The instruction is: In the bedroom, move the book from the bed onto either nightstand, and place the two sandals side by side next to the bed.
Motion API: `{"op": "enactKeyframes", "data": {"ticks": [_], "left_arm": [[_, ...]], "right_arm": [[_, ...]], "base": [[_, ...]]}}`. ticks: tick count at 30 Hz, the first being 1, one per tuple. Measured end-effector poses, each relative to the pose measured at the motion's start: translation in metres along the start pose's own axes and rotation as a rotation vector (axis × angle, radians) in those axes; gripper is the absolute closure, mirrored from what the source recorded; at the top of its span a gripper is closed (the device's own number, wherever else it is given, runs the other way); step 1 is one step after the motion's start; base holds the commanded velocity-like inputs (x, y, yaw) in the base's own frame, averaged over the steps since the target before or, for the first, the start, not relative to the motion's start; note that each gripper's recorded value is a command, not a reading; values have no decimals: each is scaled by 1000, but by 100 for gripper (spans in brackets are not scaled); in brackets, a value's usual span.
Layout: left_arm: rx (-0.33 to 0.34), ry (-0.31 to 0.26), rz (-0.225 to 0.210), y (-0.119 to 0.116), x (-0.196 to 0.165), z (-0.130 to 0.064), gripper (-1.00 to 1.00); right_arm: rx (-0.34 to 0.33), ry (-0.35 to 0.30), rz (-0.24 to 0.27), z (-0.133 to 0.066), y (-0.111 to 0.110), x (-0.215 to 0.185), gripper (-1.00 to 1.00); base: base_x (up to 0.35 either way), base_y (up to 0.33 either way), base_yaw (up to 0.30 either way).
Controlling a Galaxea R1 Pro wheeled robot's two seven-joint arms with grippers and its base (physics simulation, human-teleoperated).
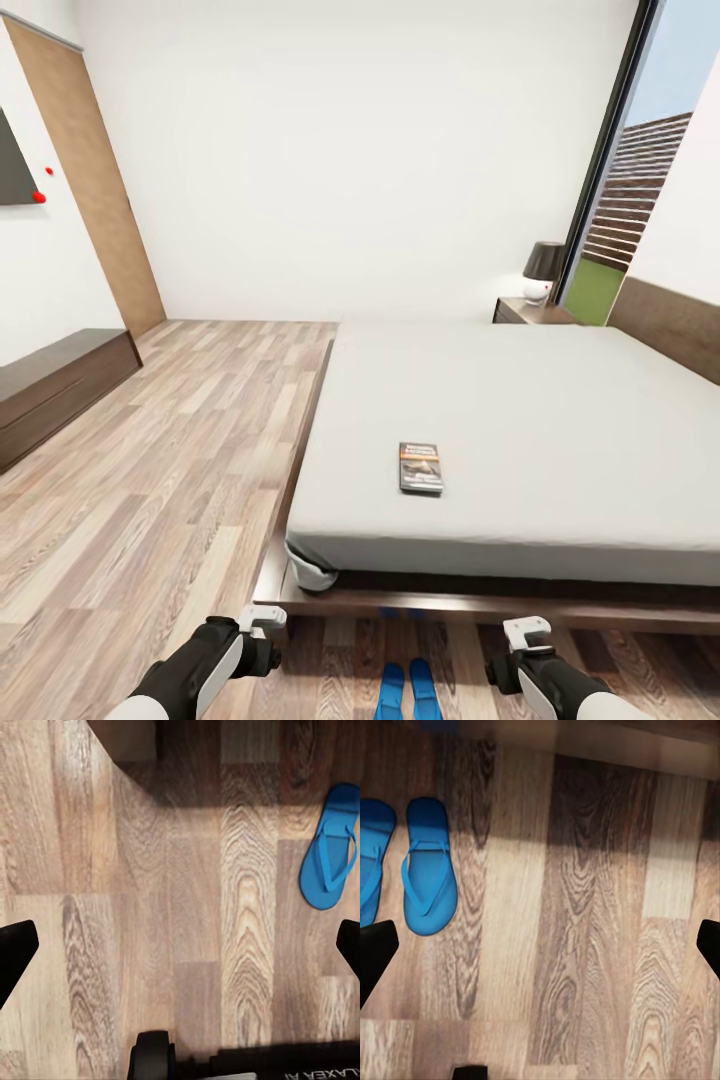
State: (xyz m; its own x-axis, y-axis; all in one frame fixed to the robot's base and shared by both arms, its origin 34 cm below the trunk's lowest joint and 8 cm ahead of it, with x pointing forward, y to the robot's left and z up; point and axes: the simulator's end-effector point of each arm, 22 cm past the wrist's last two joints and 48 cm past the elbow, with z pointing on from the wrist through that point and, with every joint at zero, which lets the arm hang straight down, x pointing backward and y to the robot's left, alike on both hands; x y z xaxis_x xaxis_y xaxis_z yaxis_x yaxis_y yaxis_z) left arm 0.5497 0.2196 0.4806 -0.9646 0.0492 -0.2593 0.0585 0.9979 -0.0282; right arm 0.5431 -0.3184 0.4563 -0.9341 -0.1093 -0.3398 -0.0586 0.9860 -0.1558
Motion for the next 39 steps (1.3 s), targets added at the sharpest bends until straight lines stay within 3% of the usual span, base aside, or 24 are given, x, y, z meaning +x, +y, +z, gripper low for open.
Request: {"op": "enactKeyframes", "data": {"ticks": [28,39], "left_arm": [[0,-1,0,-2,-17,-48,-100],[1,-34,0,-3,-30,-66,-100]], "right_arm": [[-2,-1,-1,-45,-7,-21,-100],[-2,-2,-2,-63,-9,-28,-100]], "base": [[0,0,0],[0,0,0]]}}
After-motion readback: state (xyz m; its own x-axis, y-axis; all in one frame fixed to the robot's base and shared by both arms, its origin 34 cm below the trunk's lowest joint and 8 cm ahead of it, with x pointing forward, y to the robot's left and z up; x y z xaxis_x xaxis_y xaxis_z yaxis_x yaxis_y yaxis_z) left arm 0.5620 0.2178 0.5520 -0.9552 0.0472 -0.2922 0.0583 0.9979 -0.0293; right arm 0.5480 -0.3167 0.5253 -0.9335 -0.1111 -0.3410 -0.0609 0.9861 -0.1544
